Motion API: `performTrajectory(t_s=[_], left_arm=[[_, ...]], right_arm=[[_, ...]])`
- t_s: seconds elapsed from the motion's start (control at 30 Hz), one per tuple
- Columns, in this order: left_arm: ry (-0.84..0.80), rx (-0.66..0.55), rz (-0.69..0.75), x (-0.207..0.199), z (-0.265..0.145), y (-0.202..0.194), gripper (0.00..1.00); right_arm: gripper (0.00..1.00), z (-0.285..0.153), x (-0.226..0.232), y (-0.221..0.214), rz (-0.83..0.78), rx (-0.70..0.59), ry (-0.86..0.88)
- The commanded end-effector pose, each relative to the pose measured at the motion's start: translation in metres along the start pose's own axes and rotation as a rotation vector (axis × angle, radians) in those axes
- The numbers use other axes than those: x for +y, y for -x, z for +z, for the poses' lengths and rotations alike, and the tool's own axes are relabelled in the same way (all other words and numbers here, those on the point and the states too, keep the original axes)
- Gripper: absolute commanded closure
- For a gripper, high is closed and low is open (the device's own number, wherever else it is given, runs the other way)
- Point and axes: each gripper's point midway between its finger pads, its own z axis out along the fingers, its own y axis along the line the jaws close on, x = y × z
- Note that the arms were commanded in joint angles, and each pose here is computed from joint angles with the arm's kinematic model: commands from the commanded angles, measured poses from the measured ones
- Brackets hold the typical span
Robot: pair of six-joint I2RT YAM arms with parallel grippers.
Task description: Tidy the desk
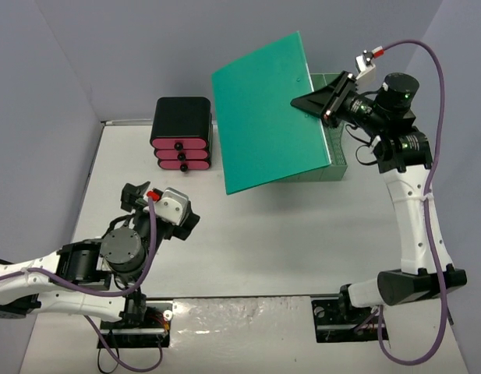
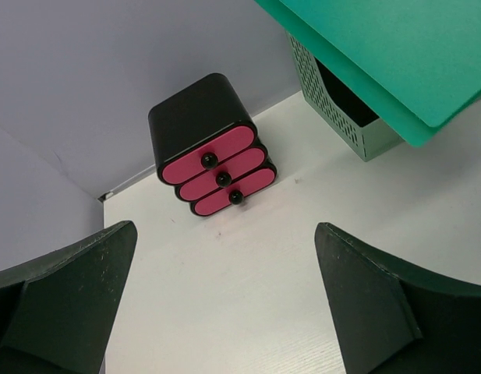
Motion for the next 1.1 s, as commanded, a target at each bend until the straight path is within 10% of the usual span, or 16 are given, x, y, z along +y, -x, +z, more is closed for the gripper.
performTrajectory(t_s=[0.0, 0.63, 1.07], left_arm=[[-0.001, 0.024, -0.083, -0.010, 0.002, 0.003, 0.03], [-0.015, 0.093, -0.052, -0.039, 0.011, -0.004, 0.03], [-0.046, 0.137, 0.000, -0.050, 0.015, -0.002, 0.03]], right_arm=[[1.00, 0.004, 0.000, 0.035, -0.152, -0.033, -0.005], [1.00, -0.056, 0.040, 0.177, -0.406, -0.340, 0.089], [1.00, -0.086, 0.000, 0.214, -0.729, -0.612, -0.234]])
